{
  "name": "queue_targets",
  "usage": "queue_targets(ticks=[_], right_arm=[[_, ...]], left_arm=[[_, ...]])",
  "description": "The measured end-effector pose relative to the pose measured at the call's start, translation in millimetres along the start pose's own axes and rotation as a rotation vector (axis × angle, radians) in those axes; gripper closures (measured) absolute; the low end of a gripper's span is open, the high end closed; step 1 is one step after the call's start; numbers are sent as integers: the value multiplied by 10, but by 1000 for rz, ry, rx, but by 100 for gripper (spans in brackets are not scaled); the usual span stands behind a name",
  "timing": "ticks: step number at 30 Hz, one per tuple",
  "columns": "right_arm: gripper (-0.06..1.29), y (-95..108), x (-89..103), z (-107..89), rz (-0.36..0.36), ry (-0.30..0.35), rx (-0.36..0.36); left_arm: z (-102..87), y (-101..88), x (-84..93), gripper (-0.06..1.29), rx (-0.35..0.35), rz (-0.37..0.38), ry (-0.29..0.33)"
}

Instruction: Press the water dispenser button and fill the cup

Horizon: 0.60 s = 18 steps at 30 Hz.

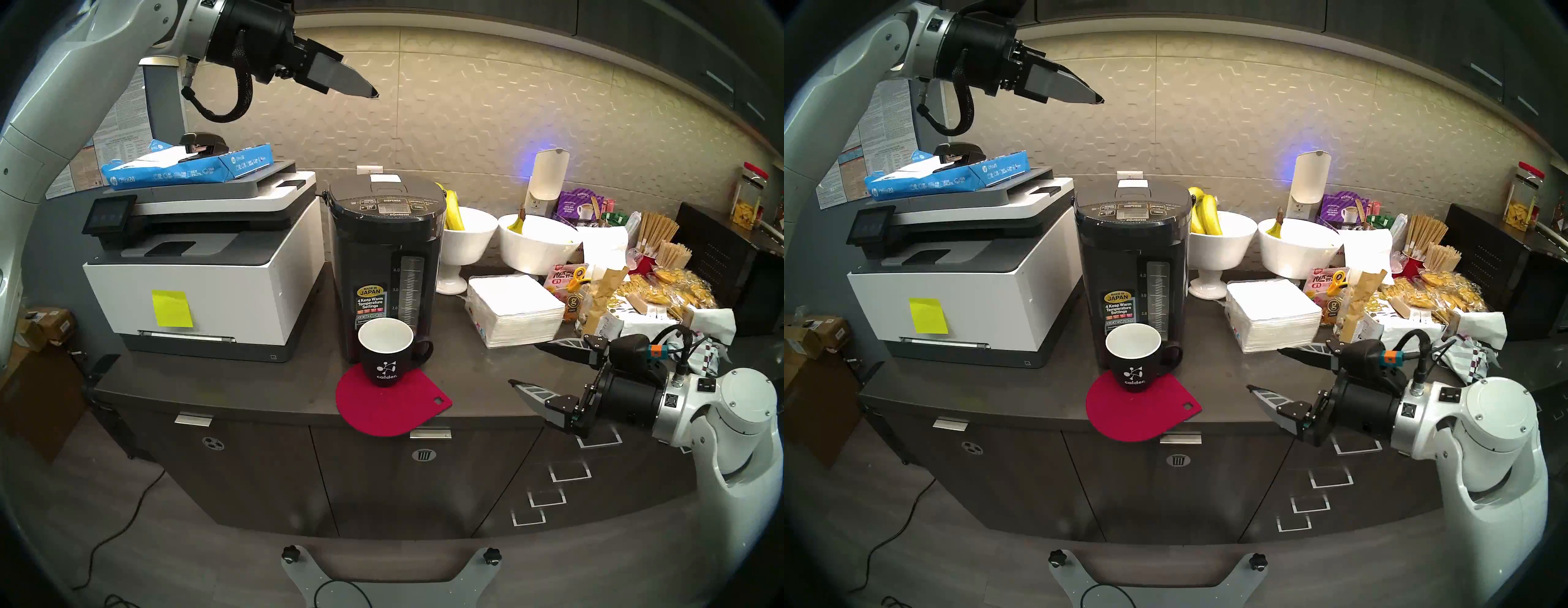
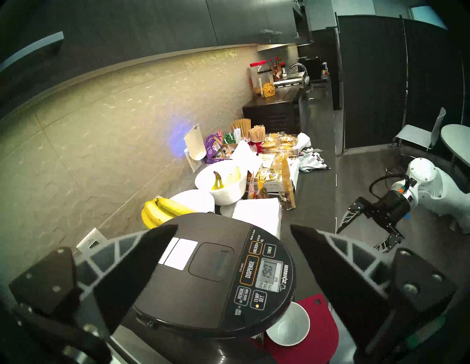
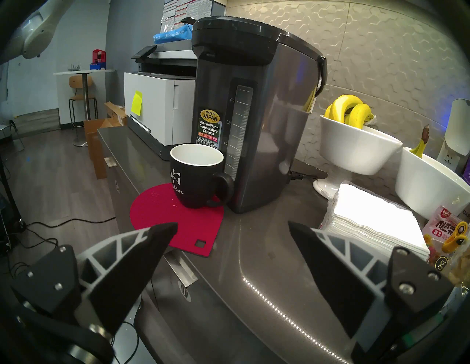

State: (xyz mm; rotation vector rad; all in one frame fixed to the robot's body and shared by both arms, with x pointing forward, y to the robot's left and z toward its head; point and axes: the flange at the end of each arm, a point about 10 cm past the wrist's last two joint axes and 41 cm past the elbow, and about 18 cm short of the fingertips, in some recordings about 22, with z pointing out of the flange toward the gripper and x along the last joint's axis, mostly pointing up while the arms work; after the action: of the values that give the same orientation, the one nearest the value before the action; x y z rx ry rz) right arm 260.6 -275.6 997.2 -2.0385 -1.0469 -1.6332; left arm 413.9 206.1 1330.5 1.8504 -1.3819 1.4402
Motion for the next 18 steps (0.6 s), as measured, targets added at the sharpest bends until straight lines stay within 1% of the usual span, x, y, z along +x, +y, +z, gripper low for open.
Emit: queue_targets(ticks=[18], right_arm=[[-2, 0, 0, 0, 0, 0, 0]], left_arm=[[-56, -28, 18, -3, -38, -53, -23]])
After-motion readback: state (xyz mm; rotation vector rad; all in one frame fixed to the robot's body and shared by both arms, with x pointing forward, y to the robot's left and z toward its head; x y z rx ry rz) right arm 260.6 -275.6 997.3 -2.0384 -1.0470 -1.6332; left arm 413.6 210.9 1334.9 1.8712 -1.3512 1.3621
